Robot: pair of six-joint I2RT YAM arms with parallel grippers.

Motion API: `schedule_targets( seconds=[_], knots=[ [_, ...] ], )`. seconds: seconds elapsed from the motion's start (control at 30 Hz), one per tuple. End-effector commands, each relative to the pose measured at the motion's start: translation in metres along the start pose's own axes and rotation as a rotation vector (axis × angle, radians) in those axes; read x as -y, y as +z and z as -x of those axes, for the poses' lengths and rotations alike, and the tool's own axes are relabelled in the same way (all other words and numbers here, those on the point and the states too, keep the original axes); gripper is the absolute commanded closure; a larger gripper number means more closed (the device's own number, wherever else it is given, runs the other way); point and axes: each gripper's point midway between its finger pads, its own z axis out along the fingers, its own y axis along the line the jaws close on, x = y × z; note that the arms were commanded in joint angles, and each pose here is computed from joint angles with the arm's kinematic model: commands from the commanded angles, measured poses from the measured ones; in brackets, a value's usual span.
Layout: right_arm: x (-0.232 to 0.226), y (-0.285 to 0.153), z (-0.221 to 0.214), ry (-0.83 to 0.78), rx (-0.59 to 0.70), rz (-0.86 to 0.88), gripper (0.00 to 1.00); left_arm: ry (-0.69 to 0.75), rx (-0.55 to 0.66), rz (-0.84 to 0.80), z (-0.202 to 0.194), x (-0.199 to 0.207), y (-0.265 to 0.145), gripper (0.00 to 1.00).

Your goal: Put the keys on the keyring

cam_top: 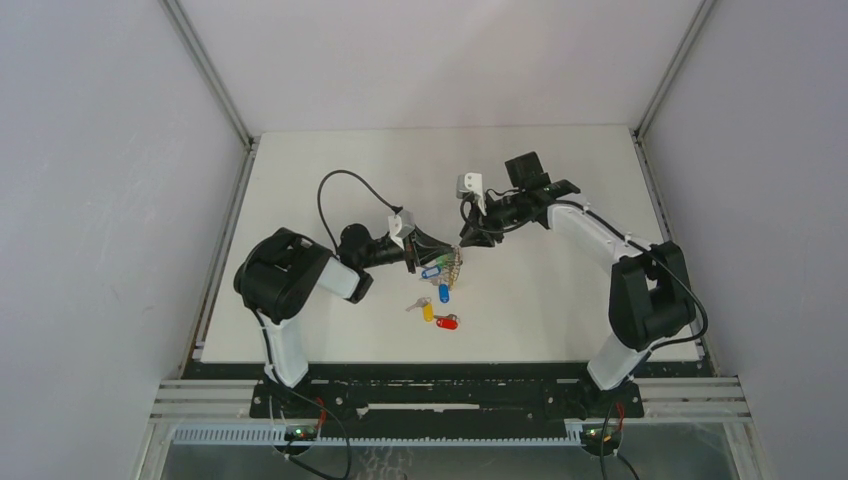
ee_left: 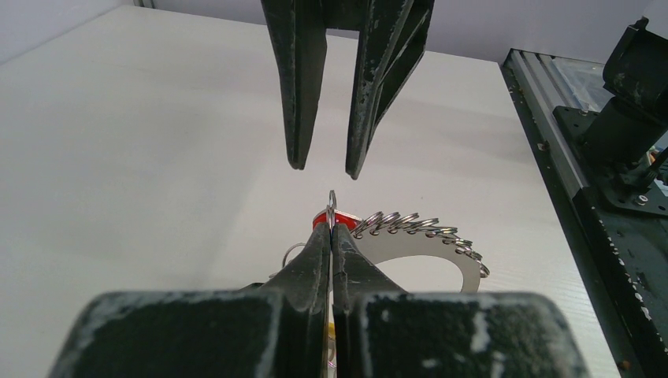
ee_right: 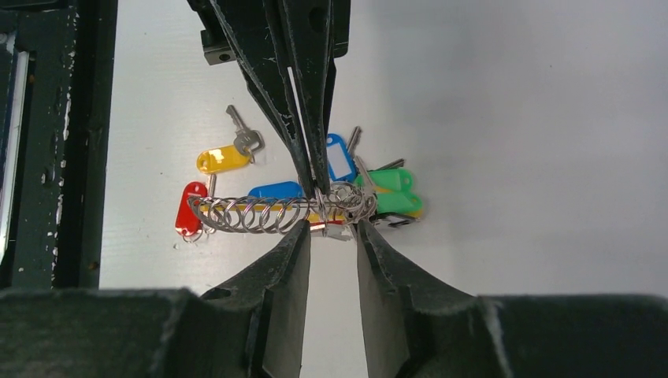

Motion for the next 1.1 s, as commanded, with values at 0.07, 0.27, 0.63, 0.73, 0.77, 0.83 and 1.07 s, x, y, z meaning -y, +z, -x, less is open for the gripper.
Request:
schedule_targets(
  seconds=[0.07, 0.27, 0.63, 0.73, 0.77, 0.83, 1.07],
  knots=[
    [0.003, 0.006, 0.007, -0.006, 0.053, 0.043, 0.75, 0.081, 0.060, 0.005, 0.028, 0.001, -0.001, 1.00],
    [0.001, 0.010, 0.002, 0.023, 0.038, 0.076, 0.85, 0.085, 0.063, 0.005, 0.029, 0.001, -0.001, 1.00],
    [0.005, 0.000, -0.013, 0.064, 0.010, 0.063, 1.00, 0.092, 0.071, 0.032, 0.033, -0.003, -0.003, 1.00],
    [0.005, 0.005, -0.017, 0.089, 0.004, 0.070, 1.00, 0.094, 0.074, 0.036, 0.034, -0.003, -0.003, 1.00],
    [0.006, 0.007, -0.018, 0.098, 0.002, 0.070, 1.00, 0.093, 0.074, 0.039, 0.034, -0.003, -0.003, 1.00],
    [0.005, 0.012, -0.020, 0.122, -0.003, 0.079, 1.00, 0.094, 0.076, 0.041, 0.035, -0.004, -0.003, 1.00],
    [0.004, 0.031, -0.019, 0.150, -0.012, 0.089, 1.00, 0.098, 0.079, 0.045, 0.036, -0.003, -0.003, 1.00]
  ],
)
